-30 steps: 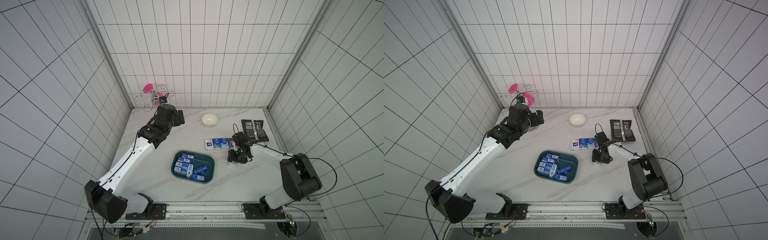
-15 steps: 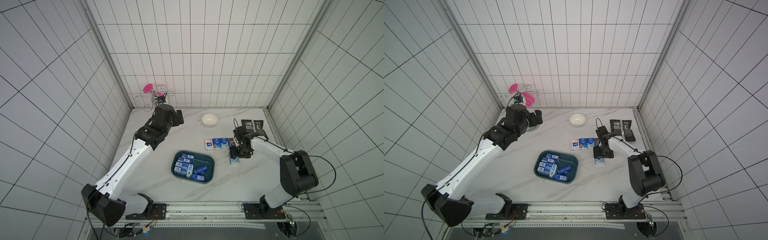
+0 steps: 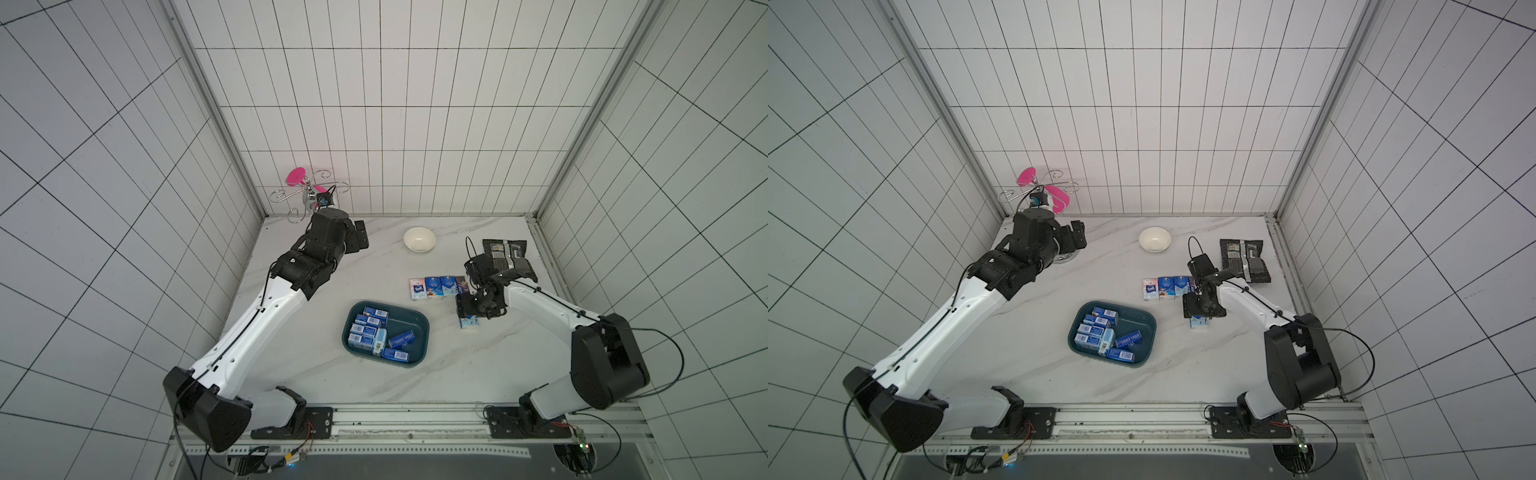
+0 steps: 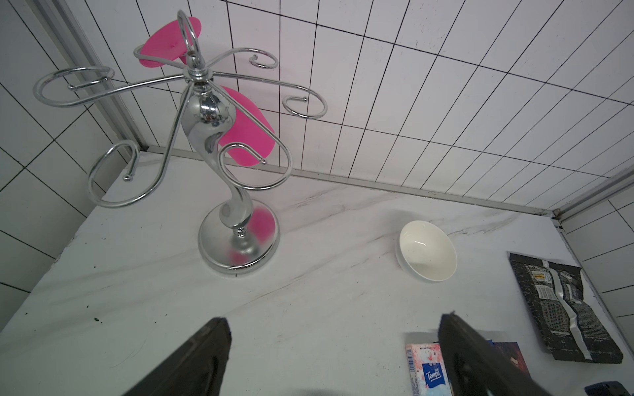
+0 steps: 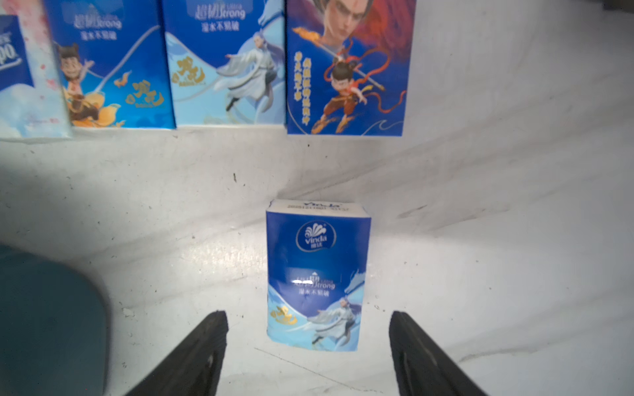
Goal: Take the pocket tissues out of the storage box
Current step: Move the pocket tissues to the center of the board, then pick up the pocket tissues from the storage box, then place the pocket tissues at the center of the board.
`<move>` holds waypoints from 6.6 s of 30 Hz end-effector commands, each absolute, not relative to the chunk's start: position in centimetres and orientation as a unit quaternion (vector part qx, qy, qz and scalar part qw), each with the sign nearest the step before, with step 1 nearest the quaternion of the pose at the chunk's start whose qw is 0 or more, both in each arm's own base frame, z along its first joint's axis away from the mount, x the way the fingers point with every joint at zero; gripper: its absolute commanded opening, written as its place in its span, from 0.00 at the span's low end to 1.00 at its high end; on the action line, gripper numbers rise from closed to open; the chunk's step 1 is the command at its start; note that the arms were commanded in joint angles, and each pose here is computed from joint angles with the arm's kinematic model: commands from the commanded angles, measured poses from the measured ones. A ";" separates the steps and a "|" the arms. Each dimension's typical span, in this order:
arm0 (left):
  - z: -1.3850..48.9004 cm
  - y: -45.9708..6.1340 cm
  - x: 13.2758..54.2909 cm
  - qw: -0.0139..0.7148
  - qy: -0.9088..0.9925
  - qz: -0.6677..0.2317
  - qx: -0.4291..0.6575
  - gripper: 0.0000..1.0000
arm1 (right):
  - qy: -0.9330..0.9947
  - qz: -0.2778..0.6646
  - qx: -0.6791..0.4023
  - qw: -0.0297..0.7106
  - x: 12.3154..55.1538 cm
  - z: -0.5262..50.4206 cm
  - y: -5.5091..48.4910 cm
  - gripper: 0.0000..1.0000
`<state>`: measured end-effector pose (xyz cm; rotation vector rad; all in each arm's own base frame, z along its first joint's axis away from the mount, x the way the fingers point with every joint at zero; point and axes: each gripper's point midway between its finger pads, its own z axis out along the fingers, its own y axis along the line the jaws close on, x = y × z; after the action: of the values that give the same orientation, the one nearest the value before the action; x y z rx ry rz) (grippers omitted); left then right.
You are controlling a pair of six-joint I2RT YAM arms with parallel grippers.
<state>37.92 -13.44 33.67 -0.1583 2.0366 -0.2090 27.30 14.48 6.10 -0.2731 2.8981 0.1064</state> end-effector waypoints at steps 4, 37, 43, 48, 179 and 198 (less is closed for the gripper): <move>34.6 -13.7 38.1 0.526 0.844 -0.087 -0.062 0.98 | 0.991 0.001 -0.092 0.093 26.6 3.8 13.8 0.78; 34.7 -13.6 38.1 0.529 0.843 -0.081 -0.059 0.98 | 0.994 -0.001 -0.069 0.087 29.5 2.7 12.3 0.56; 34.8 -13.6 38.2 0.529 0.842 -0.083 -0.060 0.98 | 0.993 0.021 -0.082 0.088 29.9 2.7 13.3 0.56; 34.7 -13.6 38.3 0.529 0.843 -0.082 -0.060 0.98 | 0.991 0.031 -0.089 0.091 30.4 3.0 13.8 0.56; 36.6 -10.7 36.9 0.544 0.834 -0.053 -0.080 0.98 | 0.837 0.184 -0.472 0.204 18.5 14.9 30.9 0.19; 37.2 -11.3 37.3 0.546 0.831 -0.067 -0.080 0.98 | 0.949 0.222 -0.192 0.111 16.8 9.6 20.7 0.23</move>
<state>37.24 -10.92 36.12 -0.1926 1.9885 -0.1370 17.67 21.56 11.17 -0.6616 2.7048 0.6456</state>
